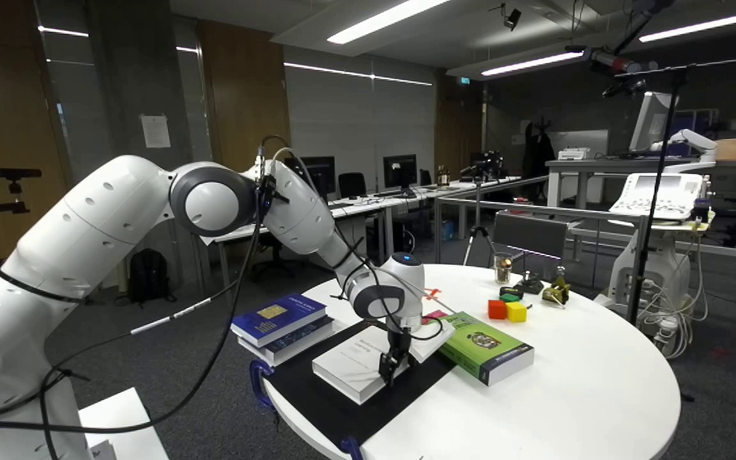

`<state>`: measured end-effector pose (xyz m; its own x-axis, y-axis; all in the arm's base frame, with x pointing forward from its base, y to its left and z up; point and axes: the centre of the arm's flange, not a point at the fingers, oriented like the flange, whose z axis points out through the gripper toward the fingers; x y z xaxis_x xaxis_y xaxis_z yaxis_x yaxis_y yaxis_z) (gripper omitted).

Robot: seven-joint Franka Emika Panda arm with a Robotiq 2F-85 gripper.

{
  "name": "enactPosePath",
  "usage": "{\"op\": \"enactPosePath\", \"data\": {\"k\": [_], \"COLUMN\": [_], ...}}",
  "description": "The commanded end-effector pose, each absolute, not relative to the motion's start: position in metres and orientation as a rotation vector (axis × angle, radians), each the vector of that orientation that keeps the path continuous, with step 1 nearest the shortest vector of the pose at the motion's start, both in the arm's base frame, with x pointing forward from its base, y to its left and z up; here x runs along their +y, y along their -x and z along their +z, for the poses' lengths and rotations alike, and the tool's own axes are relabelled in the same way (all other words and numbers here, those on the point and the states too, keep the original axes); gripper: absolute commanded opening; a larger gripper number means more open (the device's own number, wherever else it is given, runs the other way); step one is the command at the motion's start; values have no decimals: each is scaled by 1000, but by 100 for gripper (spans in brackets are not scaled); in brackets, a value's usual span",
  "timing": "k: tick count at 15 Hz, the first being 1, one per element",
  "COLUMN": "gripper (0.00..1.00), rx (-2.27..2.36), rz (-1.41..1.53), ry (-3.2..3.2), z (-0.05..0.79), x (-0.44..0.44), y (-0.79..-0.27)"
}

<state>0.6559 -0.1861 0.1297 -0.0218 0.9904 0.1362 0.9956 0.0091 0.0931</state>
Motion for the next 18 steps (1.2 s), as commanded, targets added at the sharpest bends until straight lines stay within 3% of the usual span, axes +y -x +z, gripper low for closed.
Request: {"op": "enactPosePath", "data": {"k": [1, 18], "gripper": [100, 100], "rx": [-2197, -2260], "rz": [-248, -297], "ry": [2165, 2191], "z": [135, 197], "x": [-177, -162], "y": [-654, -651]}}
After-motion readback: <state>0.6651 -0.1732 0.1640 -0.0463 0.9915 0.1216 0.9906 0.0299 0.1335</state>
